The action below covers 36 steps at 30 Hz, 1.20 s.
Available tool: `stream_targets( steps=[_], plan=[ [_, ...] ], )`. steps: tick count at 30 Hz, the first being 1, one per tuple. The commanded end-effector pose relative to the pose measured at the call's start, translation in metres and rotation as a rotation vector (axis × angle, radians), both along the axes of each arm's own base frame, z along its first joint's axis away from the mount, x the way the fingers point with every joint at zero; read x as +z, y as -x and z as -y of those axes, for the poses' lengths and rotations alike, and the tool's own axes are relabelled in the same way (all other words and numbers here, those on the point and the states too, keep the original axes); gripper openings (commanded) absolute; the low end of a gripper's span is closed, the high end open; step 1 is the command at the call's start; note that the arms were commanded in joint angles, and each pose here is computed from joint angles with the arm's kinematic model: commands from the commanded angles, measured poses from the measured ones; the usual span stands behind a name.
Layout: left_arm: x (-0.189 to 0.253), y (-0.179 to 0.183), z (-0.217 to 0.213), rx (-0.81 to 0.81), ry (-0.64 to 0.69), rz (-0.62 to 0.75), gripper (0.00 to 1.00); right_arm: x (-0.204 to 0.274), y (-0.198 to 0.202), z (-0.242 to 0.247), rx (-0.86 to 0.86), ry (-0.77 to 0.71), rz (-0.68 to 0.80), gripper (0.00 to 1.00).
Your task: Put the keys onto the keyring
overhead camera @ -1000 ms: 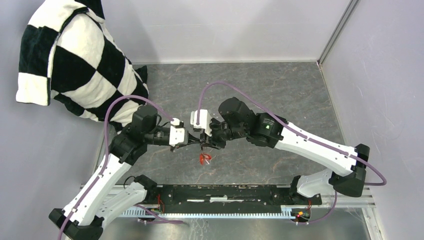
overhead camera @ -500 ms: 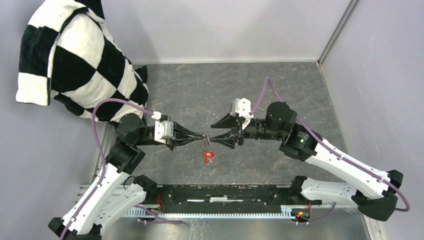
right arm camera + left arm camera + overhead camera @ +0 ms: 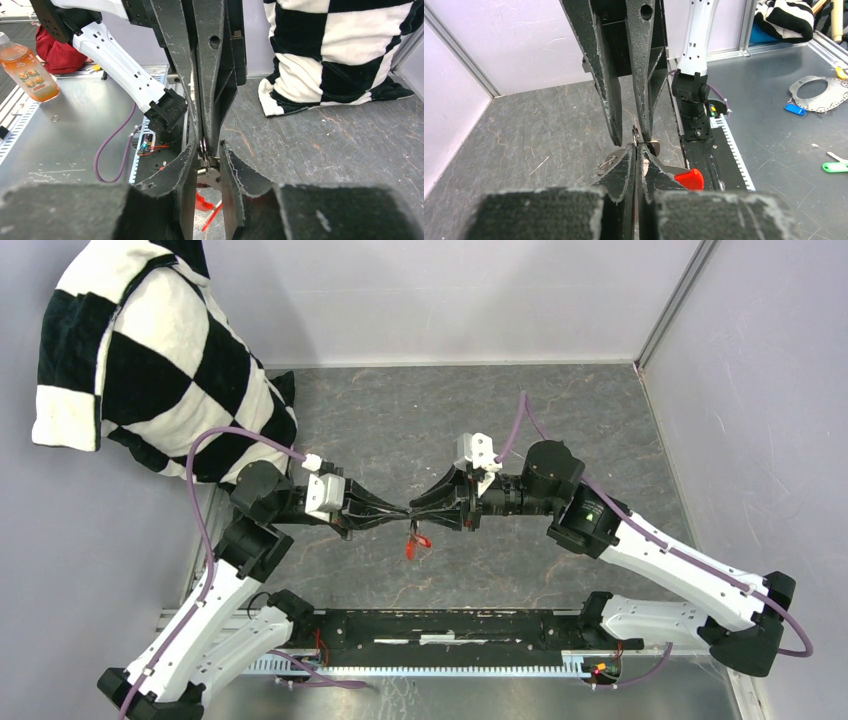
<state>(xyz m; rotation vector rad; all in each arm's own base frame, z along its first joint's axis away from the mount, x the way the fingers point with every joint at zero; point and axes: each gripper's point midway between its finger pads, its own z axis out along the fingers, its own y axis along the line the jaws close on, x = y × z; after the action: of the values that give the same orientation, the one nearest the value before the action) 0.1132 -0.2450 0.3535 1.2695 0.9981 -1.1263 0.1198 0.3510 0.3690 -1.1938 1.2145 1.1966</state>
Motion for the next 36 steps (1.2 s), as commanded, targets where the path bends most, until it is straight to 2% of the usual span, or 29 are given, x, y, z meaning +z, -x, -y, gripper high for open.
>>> stream_targets(
  steps=[1,5,9,14,15,18,21,31,36],
  plan=[
    [0.031,0.015,-0.004,-0.041,0.055,0.064,0.02,0.008,-0.002,0.004,-0.009,-0.027,0.023,0.29],
    [0.032,0.016,-0.004,-0.047,0.055,0.067,0.02,0.009,-0.004,0.008,-0.027,-0.031,0.029,0.28],
    [0.032,0.017,-0.004,-0.055,0.053,0.065,0.02,0.009,-0.004,0.007,-0.021,-0.03,0.025,0.01],
    [0.03,0.017,-0.003,-0.056,0.044,0.064,0.02,-0.002,-0.004,0.007,-0.02,0.024,0.0,0.0],
    [0.027,0.015,-0.003,-0.054,0.031,0.062,0.05,-0.003,-0.005,0.007,-0.023,0.035,-0.003,0.0],
    [0.007,0.01,-0.004,-0.058,-0.061,0.121,0.28,-0.002,-0.012,0.007,-0.054,0.084,-0.006,0.0],
    [-0.009,0.002,-0.005,-0.058,-0.156,0.14,0.36,-0.01,-0.016,0.005,-0.055,0.146,-0.009,0.0],
    [-0.024,-0.008,-0.006,-0.035,-0.233,0.097,0.35,-0.011,-0.019,0.002,-0.044,0.192,-0.011,0.0],
    [-0.028,-0.017,-0.006,0.0,-0.258,0.094,0.42,-0.015,-0.018,-0.001,-0.031,0.212,-0.018,0.0]
  ],
)
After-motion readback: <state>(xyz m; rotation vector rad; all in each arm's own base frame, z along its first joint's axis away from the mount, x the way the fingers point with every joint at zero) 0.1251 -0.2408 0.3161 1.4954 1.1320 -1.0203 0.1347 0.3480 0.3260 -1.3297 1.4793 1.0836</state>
